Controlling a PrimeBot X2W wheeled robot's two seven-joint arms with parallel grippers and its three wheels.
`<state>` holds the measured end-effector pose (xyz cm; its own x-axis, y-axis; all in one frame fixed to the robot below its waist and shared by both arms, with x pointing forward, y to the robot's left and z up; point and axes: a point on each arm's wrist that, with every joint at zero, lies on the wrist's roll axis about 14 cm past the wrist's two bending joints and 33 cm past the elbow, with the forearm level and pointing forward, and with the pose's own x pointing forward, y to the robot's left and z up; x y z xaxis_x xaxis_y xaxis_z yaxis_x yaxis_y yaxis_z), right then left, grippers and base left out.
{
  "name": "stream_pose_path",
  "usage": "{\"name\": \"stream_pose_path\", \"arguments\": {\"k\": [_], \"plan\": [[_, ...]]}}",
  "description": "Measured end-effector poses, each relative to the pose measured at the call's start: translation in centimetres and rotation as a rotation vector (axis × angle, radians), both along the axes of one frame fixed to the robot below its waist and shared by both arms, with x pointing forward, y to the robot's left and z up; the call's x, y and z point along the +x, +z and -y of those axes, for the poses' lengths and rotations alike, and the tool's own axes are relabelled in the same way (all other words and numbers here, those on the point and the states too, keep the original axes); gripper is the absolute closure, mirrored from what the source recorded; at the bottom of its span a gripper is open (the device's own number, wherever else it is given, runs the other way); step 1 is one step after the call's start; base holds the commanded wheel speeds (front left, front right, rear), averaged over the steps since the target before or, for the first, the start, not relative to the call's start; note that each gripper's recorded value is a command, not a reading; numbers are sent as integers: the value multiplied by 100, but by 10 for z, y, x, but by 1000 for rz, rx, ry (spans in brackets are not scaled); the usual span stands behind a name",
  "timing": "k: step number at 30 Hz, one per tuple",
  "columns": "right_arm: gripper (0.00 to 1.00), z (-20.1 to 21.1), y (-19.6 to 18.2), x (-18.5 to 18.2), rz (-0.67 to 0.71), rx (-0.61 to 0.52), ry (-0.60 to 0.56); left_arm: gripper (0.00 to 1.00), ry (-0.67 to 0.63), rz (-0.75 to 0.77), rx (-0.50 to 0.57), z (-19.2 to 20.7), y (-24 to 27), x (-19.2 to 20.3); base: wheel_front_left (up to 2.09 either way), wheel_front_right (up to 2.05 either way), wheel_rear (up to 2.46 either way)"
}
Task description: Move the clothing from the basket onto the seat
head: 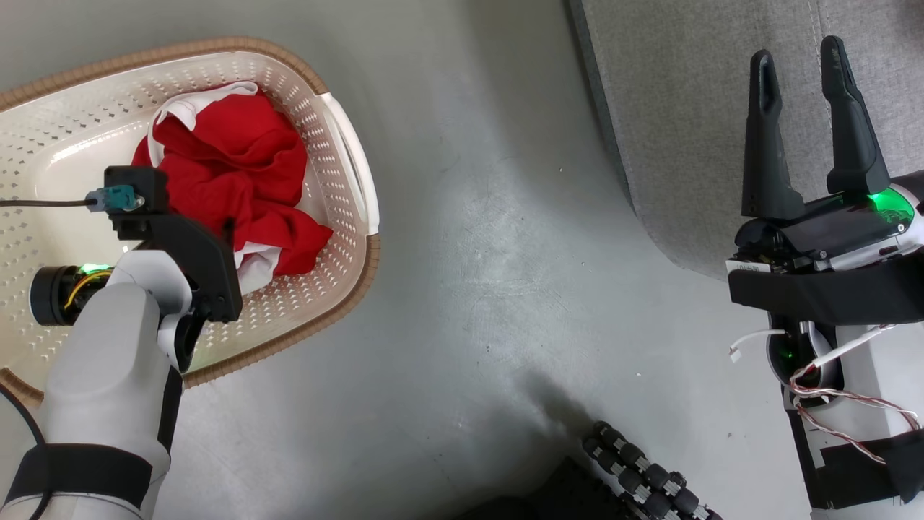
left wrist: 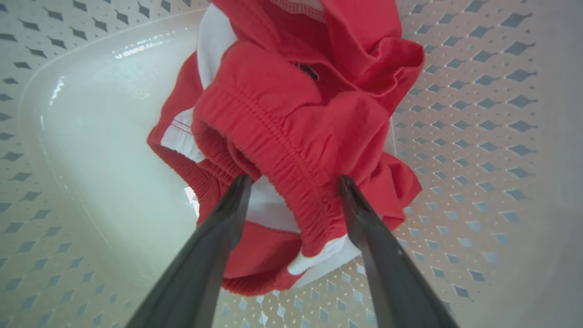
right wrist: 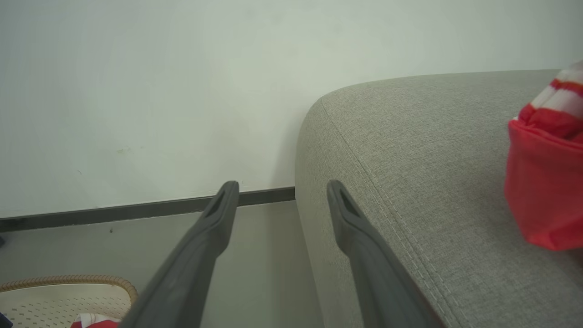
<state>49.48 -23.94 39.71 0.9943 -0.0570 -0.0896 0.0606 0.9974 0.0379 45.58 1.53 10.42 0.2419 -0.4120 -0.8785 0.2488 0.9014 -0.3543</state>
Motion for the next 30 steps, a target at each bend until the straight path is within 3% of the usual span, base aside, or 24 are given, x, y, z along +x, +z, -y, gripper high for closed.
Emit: {"name": "stream_pose_path", "arguments": {"k": [21, 22, 25, 30], "plan": [[0, 4, -6, 1, -17, -11, -6, 0, -19, -60, 0, 13, -12, 4, 0, 0, 0], [0, 4, -6, 0, -17, -11, -7, 11, -21, -62, 1, 13, -12, 3, 0, 0, 0], [0, 4, -6, 0, -17, -11, -7, 100, -22, -68, 5, 12, -13, 1, 0, 0, 0], [0, 5, -7, 1, -19, -10, -11, 100, -22, -53, -10, 16, -10, 5, 0, 0, 0]]}}
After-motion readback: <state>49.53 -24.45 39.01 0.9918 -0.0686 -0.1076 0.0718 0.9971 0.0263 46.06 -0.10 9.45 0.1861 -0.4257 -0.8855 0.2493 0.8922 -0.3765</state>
